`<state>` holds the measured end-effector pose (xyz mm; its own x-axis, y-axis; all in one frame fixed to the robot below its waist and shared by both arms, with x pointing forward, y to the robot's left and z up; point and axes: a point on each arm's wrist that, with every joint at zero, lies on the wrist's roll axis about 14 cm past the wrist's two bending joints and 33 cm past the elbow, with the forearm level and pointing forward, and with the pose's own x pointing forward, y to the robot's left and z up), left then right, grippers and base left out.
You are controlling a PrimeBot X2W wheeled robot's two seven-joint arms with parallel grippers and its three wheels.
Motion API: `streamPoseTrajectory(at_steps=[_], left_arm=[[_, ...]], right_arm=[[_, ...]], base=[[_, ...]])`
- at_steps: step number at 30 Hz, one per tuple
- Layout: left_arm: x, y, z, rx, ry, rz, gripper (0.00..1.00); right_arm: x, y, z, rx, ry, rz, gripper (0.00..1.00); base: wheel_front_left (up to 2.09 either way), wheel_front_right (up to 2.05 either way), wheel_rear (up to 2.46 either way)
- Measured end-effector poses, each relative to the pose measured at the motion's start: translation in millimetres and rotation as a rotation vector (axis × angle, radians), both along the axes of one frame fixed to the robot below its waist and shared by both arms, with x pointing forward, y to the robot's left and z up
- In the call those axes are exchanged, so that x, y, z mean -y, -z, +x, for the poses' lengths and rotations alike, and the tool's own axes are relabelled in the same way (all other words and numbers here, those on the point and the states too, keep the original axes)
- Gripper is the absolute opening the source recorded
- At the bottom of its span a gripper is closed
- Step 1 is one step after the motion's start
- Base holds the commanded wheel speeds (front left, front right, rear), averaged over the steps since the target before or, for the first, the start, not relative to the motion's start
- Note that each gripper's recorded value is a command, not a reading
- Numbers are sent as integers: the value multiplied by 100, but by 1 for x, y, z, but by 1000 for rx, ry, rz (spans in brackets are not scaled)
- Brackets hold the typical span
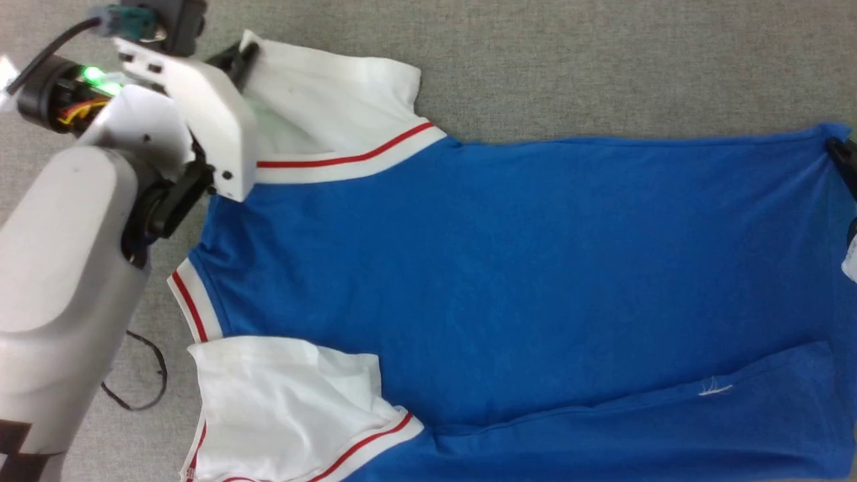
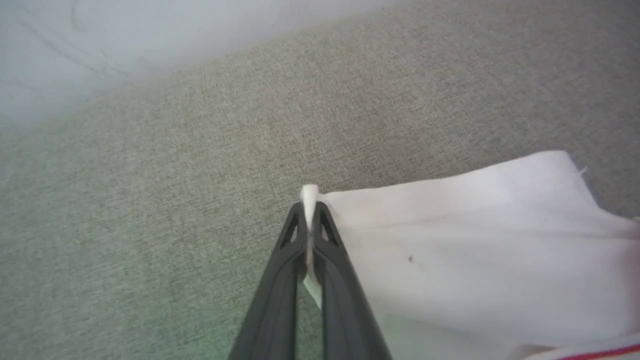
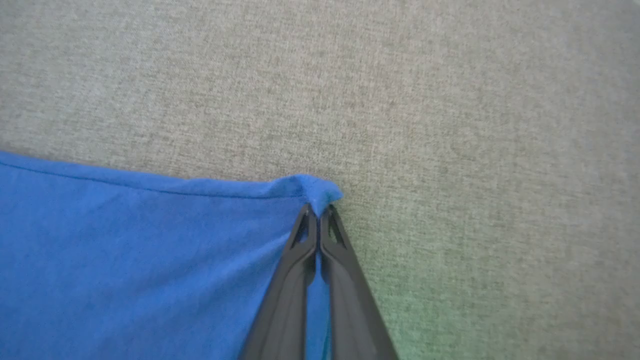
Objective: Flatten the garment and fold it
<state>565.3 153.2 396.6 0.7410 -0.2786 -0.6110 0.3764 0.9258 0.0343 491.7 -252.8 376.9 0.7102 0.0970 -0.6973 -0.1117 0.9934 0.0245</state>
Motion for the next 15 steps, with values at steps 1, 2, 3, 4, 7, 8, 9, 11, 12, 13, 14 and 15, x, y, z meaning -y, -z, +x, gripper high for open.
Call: streamPoseTrajectory(at_steps=[1, 2, 3, 4, 7, 8, 9, 11, 12, 13, 14, 15], left_arm=[[-1, -4, 2, 21, -3, -4, 0], [-3, -9, 5, 54, -7, -8, 0], [-5, -17, 9, 96, -15, -14, 0], [-8, -27, 13, 142, -25, -22, 0], [-13, -57, 21, 270, -48, -50, 0], [-15, -67, 22, 308, -55, -62, 0], [-16, -75, 21, 343, -62, -73, 0], [-18, -91, 16, 403, -68, -99, 0], [-19, -99, 13, 432, -74, -113, 0], [-19, -107, 9, 459, -77, -130, 0], [-19, -113, 4, 478, -78, -145, 0], [-18, -119, -3, 495, -78, -156, 0]], right_arm=[[-1, -2, 1, 11, -3, 0, 0], [-1, -5, 2, 28, -6, 1, 0], [-2, -9, 4, 47, -7, 3, 0], [-2, -13, 6, 68, -7, 4, 0], [0, -32, 13, 149, -7, -4, 0], [2, -40, 15, 178, -4, -7, 0], [3, -47, 16, 206, -1, -9, 0], [7, -61, 17, 249, 8, -10, 0], [8, -66, 16, 265, 12, -10, 0], [9, -69, 12, 272, 16, -10, 0], [10, -71, 8, 273, 19, -10, 0], [11, -72, 3, 272, 23, -9, 0]], base=[[0, 0, 0], [0, 0, 0], [0, 0, 0], [0, 0, 0], [0, 0, 0], [0, 0, 0], [0, 0, 0], [0, 0, 0], [0, 0, 0], [0, 0, 0], [0, 0, 0], [0, 0, 0]])
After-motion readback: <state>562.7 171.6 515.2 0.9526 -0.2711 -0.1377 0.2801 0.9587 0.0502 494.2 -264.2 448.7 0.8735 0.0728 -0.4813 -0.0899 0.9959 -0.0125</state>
